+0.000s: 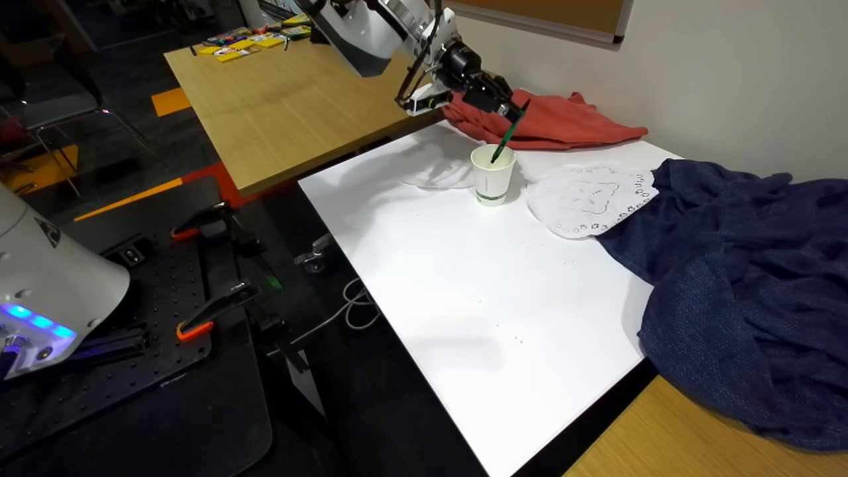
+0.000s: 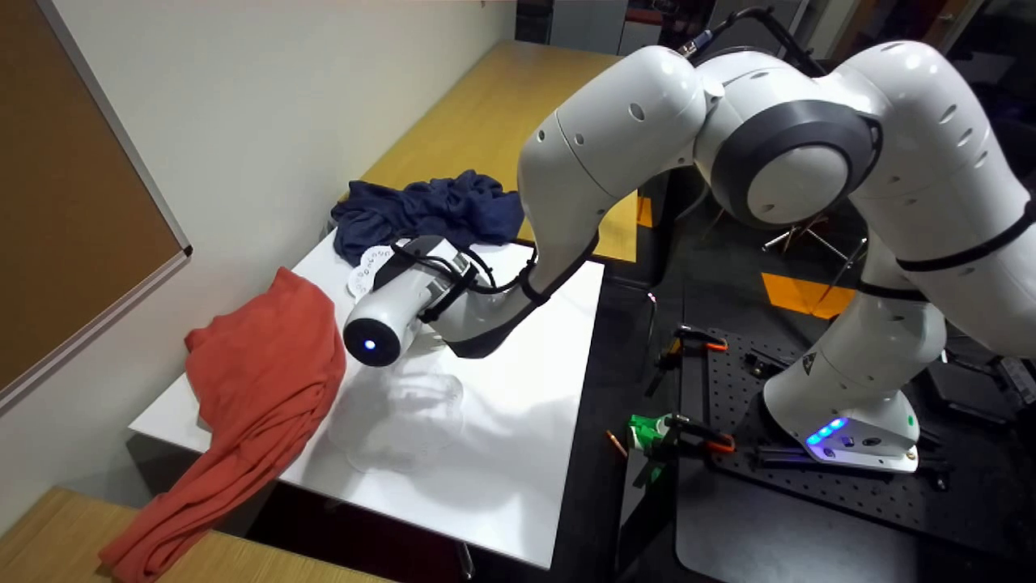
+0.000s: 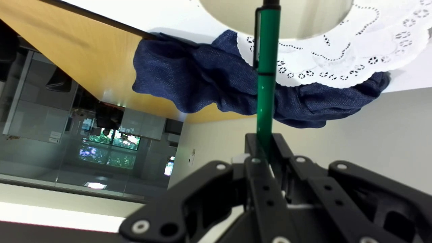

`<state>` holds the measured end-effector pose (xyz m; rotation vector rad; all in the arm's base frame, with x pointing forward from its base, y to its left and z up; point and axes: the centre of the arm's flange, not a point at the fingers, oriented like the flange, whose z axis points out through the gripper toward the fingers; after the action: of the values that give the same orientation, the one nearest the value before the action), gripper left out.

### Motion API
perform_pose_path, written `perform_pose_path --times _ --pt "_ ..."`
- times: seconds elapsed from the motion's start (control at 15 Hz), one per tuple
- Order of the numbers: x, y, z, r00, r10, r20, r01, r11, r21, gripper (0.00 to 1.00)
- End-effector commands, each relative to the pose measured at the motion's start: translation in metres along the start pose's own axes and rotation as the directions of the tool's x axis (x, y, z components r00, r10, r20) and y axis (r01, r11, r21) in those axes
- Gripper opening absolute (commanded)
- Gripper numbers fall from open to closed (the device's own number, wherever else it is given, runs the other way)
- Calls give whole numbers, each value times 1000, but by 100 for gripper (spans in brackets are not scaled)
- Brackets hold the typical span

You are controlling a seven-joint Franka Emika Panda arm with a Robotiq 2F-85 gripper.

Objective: Put the pen inside the white coffee cup

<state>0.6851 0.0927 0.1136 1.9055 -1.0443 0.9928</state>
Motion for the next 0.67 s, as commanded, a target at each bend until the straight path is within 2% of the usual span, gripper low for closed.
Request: perform_pose_path --times 0.0,0.6 --pt "-8 -12 8 1000 -3 -9 3 1000 -16 3" --pt "-37 -18 22 999 -35 -9 35 999 -32 3"
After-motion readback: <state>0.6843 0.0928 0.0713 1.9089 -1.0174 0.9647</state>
